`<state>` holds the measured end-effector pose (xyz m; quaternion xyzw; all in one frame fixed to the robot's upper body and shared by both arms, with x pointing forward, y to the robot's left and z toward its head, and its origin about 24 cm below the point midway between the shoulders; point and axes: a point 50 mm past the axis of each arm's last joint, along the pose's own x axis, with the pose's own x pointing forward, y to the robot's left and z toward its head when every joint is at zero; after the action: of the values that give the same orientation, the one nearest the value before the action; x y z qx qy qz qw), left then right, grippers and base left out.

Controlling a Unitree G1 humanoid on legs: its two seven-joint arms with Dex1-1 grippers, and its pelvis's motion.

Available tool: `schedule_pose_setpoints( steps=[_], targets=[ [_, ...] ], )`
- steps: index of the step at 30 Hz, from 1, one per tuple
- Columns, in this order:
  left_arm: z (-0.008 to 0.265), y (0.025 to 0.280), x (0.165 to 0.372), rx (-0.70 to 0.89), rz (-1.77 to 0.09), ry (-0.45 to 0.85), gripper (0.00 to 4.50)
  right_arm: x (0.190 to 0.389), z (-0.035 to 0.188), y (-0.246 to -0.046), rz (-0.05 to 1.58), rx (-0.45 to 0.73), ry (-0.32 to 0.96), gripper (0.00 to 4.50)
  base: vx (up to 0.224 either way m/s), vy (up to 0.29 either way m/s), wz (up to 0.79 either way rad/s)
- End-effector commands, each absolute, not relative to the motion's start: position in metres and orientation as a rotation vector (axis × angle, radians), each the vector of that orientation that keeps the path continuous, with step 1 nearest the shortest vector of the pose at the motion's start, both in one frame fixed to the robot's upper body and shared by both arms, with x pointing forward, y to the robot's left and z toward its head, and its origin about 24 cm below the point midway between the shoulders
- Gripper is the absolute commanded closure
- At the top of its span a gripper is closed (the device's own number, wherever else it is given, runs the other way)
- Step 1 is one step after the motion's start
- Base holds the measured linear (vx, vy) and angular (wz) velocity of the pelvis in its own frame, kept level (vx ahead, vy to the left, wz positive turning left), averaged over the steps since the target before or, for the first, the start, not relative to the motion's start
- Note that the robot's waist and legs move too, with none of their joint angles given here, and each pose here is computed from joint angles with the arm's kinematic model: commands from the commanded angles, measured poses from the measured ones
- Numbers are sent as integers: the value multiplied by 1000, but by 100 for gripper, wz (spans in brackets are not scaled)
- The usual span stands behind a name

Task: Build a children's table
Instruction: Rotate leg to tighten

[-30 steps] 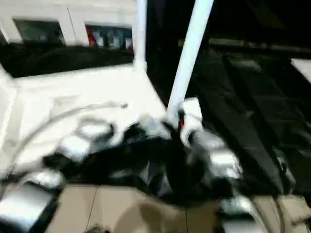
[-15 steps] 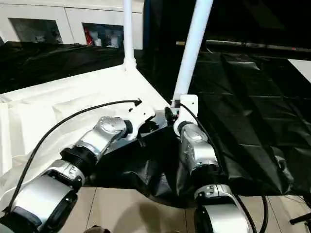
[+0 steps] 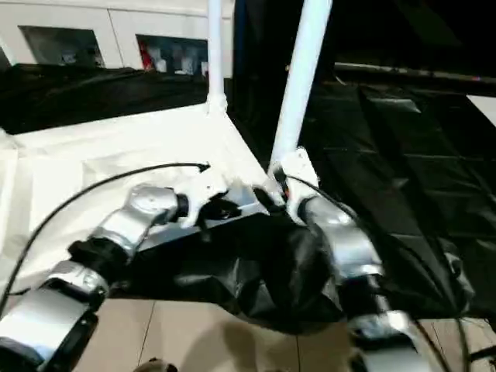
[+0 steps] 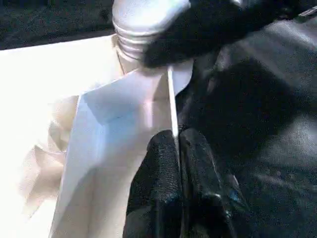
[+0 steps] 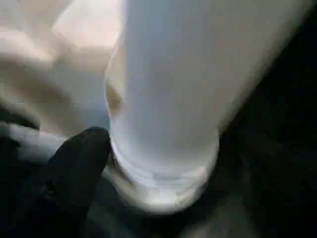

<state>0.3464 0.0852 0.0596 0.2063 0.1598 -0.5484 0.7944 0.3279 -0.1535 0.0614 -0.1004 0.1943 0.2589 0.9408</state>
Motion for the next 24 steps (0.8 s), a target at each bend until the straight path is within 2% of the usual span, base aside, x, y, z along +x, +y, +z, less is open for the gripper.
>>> schedule_pose_setpoints(
  steps=[1,7,12,13,15,23,24],
  targets=[
    [78,86,342,417,-1292,230,450,322,71,-161,617,-180,421,4,0,0,0],
    [80,89,332,423,-1384,236,450,314,74,-165,770,-186,440,4,0,0,0],
    [79,90,328,430,-1407,249,450,310,73,-167,821,-198,476,4,0,0,0],
    [79,90,328,430,-1407,248,450,309,73,-167,826,-195,480,20,0,0,0],
    [80,91,327,429,-1406,248,450,310,73,-167,833,-193,482,20,0,0,0],
    [81,92,326,430,-1403,253,450,311,74,-163,870,-185,461,106,0,0,0],
    [81,92,326,430,-1403,254,450,311,74,-163,871,-185,461,106,0,0,0]
  ],
)
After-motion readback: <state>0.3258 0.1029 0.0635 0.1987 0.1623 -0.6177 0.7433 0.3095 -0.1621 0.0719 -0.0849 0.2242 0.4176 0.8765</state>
